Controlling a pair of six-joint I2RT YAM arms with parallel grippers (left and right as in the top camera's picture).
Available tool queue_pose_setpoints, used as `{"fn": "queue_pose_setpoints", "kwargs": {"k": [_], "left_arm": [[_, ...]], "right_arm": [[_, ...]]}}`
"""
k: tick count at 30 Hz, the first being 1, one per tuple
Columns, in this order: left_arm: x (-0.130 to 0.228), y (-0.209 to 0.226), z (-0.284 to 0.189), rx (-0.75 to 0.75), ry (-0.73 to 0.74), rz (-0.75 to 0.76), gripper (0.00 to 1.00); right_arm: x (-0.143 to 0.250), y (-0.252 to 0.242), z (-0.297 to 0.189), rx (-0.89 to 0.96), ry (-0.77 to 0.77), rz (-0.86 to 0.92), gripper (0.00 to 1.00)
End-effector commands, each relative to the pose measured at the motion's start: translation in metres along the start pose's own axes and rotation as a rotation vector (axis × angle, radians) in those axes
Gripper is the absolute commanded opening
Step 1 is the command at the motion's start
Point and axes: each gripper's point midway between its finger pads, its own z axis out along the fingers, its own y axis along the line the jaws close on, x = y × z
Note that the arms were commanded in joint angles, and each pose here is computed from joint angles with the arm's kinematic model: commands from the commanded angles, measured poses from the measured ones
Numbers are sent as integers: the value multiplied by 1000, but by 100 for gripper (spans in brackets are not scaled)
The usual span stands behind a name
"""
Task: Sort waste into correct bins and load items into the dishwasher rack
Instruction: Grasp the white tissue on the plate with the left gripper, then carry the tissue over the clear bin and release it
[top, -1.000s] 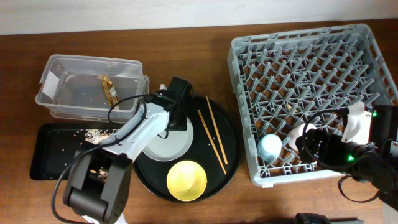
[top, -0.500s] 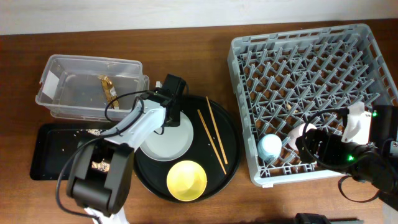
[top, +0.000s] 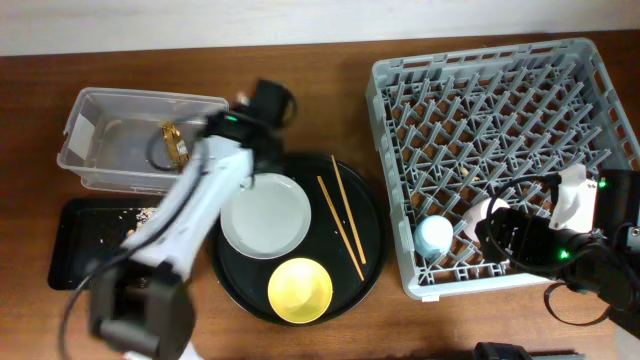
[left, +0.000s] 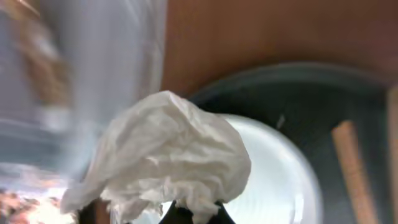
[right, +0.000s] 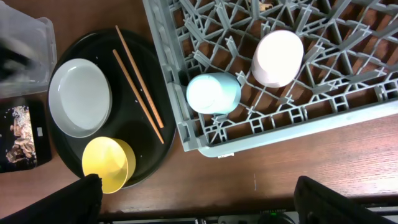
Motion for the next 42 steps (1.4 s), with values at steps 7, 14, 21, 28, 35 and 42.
{"fn": "queue_pose_setpoints", "kwargs": {"k": [7, 14, 21, 28, 35, 42], "left_arm": [[-47, 93, 19, 19, -64, -222, 80], [-31, 77, -49, 136, -21, -115, 75], [9, 58, -150, 203, -114, -31, 74], [50, 52, -203, 235, -162, 48, 99], [64, 56, -218, 249, -177, 52, 99], [65, 57, -222, 253, -190, 54, 99]], "right_arm": [[-1, 1, -2, -4, -6, -8, 99], [-1, 0, -2, 0, -7, -8, 99], [2, -1, -2, 6, 5, -5, 99], [4, -2, -2, 7, 11, -3, 99], [3, -1, -2, 6, 10, 0, 99], [3, -2, -1, 6, 10, 0, 99]]}}
